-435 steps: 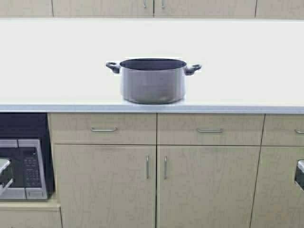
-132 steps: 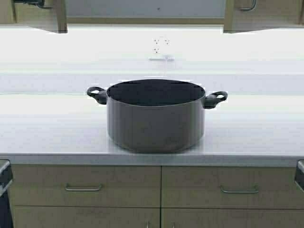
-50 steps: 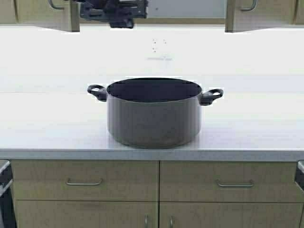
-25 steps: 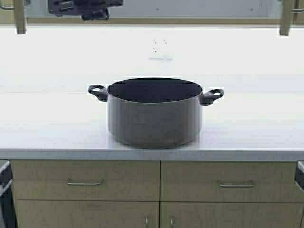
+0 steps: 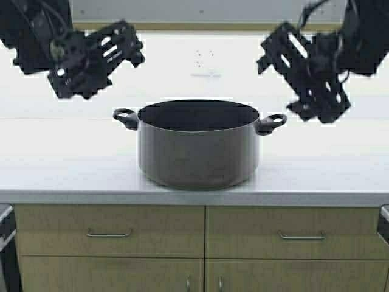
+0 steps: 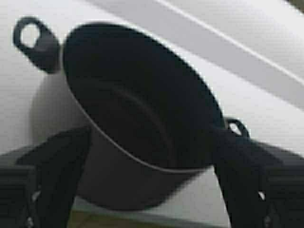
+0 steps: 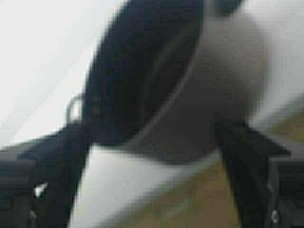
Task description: Open the cabinet, put the pot inside, then close it
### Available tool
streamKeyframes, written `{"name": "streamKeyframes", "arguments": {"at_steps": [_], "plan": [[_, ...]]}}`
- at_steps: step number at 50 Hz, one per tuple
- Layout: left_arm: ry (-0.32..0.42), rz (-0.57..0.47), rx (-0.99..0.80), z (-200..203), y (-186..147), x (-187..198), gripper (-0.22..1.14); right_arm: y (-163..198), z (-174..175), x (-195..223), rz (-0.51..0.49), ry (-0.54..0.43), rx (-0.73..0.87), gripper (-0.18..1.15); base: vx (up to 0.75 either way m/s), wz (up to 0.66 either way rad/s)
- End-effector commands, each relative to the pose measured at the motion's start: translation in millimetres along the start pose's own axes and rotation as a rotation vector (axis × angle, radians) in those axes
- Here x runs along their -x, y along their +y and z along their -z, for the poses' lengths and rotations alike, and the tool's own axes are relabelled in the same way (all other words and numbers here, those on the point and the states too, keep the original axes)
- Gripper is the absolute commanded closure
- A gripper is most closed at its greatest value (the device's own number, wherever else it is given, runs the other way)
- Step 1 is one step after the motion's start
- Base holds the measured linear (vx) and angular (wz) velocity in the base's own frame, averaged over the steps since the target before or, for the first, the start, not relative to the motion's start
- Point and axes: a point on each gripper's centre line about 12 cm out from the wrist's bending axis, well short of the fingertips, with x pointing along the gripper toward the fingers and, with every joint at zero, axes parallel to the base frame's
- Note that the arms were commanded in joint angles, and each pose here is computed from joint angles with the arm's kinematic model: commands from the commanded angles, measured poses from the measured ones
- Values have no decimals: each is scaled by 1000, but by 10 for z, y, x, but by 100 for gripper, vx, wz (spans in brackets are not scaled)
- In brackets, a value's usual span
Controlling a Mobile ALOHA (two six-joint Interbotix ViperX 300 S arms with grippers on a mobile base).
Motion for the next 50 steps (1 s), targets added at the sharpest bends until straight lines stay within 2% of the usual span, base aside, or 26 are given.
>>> {"name": "streamKeyframes", "arguments": {"at_steps": [1, 8, 14, 27, 37, 44, 50], "plan": [[-32, 36, 65, 197, 118, -51, -11, -130, 149, -59, -80, -11, 11, -6, 0, 0], [-102, 34, 228, 357, 427, -99, -10, -408, 229, -126, -58, -58, -22, -6, 0, 0], [-87, 61, 328, 524, 666, -162, -10, -585, 303, -180, -65, -73, -55, -6, 0, 1], [-86, 105, 330, 613, 697, -232, -10, -720, 363, -166, -89, -82, -71, -6, 8, -2], [-84, 92, 327, 609, 729, -200, -10, -744, 383, -173, -86, -77, -74, -6, 16, -4], [-129, 42, 348, 562, 964, -348, -10, -744, 393, -374, -106, -138, -98, -6, 11, 3], [-117, 93, 373, 525, 1138, -631, -10, -784, 407, -615, -129, -192, -135, -6, 5, -1]]}}
